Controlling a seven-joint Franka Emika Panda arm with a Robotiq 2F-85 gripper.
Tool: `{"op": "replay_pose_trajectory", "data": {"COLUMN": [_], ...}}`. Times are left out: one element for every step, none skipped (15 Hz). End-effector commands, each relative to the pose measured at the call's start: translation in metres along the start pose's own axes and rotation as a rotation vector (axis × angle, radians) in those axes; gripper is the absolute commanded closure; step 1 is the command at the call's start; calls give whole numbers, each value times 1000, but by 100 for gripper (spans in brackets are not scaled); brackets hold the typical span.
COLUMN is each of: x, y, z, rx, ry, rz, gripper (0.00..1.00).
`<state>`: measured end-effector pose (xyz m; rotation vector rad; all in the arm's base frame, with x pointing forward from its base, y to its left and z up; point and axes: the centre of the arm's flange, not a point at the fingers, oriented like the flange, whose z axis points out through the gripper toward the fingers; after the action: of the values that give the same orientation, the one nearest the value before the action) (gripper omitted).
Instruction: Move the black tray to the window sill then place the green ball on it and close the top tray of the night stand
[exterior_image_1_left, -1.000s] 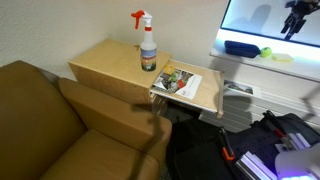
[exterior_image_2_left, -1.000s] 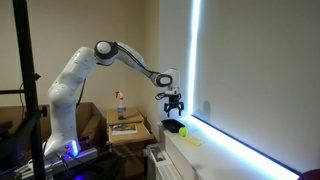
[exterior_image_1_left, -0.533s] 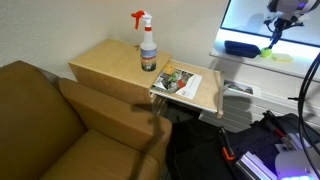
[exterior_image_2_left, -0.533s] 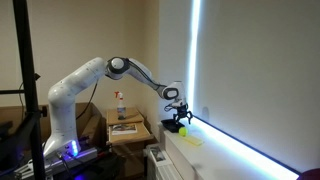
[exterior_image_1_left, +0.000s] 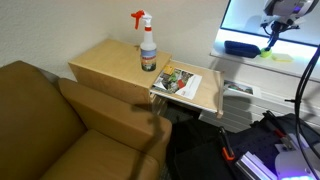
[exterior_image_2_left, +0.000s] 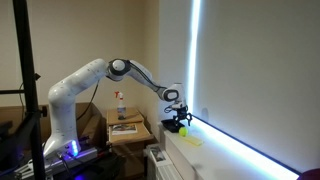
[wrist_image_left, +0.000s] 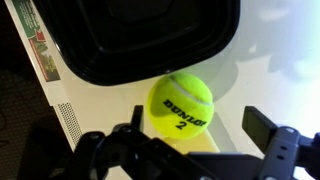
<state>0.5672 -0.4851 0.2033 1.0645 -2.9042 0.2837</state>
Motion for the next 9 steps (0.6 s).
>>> {"op": "replay_pose_trajectory", "data": {"x": [-5,-7,-8,2,6,7,9,23,28], "y": [1,2,3,1,1,1,1,-2,-2], "z": [14,18,22,25,29,32,35,38,39], "rx": [-28,-36,-38,-37,-35,-41,-47,-49,-49], "ry": [-3,6,15,18,21,30,28,28,32], "rz": [14,19,27,34,39,47,49,50,55], "gripper": [0,0,0,0,0,25,26,32,40]}}
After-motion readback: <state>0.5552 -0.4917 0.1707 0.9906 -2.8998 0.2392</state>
